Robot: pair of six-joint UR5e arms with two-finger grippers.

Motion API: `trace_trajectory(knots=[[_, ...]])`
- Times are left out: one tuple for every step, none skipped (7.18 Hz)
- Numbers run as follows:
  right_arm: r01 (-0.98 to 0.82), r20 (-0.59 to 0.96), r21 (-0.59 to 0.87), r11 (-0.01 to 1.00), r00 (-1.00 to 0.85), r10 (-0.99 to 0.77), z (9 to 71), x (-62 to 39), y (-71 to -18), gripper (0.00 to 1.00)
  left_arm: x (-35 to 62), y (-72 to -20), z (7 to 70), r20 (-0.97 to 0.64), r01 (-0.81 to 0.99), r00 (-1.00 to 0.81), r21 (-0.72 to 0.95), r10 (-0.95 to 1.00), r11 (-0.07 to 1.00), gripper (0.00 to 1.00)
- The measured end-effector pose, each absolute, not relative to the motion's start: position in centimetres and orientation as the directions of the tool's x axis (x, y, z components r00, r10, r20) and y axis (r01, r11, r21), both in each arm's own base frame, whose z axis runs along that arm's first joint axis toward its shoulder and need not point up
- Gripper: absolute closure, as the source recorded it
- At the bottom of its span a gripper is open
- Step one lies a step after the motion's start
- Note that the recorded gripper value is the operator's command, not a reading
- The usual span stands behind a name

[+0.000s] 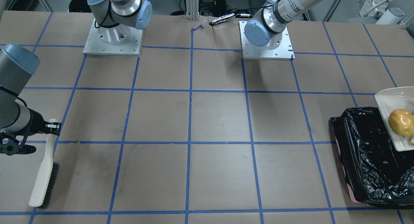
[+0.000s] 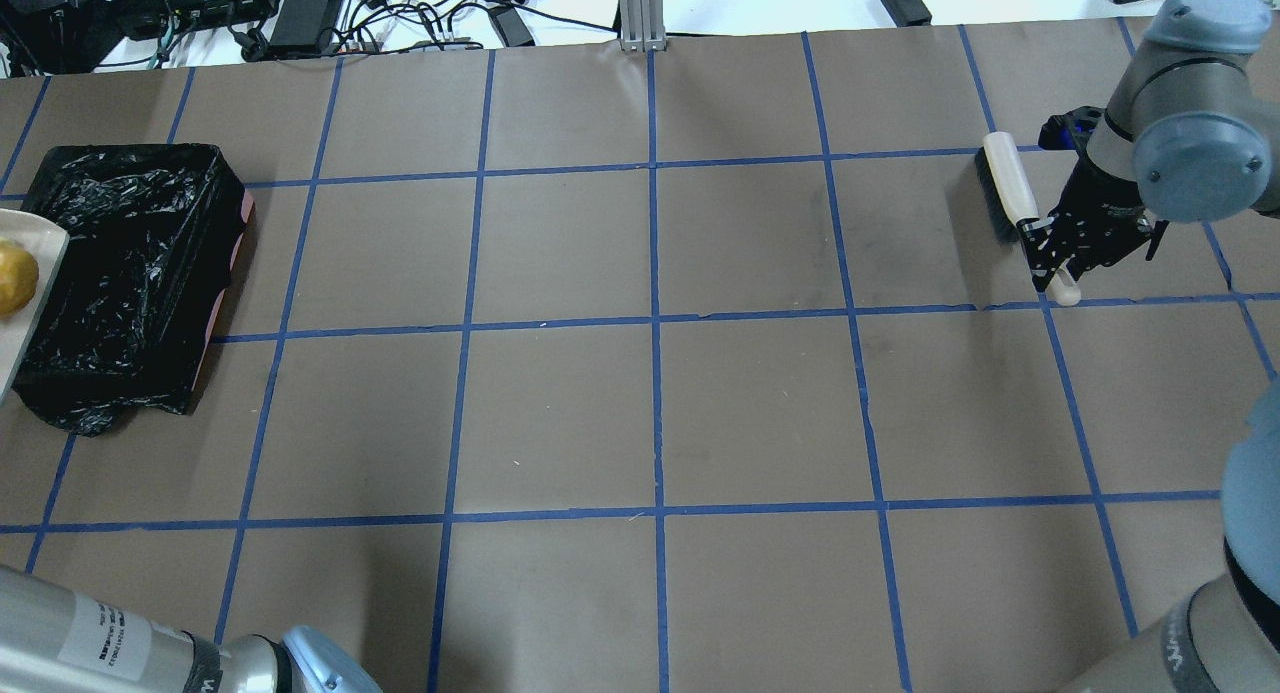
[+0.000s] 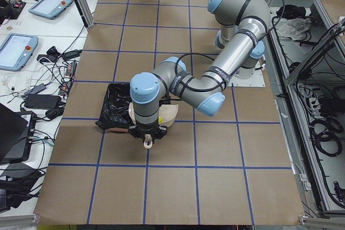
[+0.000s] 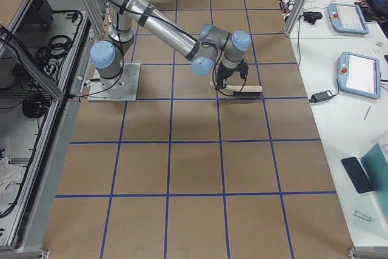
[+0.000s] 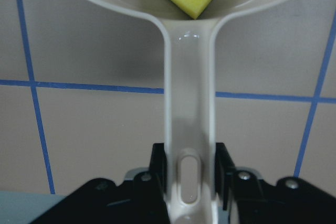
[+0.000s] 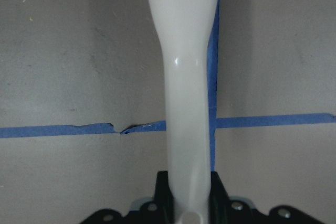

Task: Sweep and dump trash into bin
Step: 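Tilt the dustpan with the left gripper to dump trash into the bin, then tilt the white dustpan with the left gripper to empty it into the bin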

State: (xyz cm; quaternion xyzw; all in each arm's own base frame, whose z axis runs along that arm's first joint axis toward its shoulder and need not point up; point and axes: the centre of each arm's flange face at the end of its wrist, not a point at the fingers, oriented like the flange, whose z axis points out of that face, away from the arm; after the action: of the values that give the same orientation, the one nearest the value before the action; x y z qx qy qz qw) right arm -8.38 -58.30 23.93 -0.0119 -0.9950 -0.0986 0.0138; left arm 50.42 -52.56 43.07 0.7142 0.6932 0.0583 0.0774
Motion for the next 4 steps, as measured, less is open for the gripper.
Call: trace_trajectory(knots=[[0.024, 0.029, 0.196, 0.980, -0.999, 0.019, 23.9, -8.4, -58.3, 0.20, 50.2, -52.7, 43.2, -0.010, 0.978, 0.050, 0.206, 0.999, -0.047, 0.87], [0.023, 0.030, 0.196, 0.980, -0.999, 0.018, 23.9, -8.4, -58.3, 0.13, 49.9, -53.0, 43.5, 0.005, 0.972, 0.067, 0.224, 0.998, -0.066, 0.87], [0.023, 0.031, 0.195, 0.981, -0.999, 0.017, 23.9, -8.4, -58.3, 0.05, 49.5, -53.3, 43.9, 0.018, 0.967, 0.080, 0.241, 0.997, -0.081, 0.87], [0.023, 0.033, 0.193, 0.981, -0.999, 0.017, 23.9, -8.4, -58.4, 0.01, 48.9, -53.6, 44.4, 0.027, 0.962, 0.089, 0.258, 0.996, -0.093, 0.87]])
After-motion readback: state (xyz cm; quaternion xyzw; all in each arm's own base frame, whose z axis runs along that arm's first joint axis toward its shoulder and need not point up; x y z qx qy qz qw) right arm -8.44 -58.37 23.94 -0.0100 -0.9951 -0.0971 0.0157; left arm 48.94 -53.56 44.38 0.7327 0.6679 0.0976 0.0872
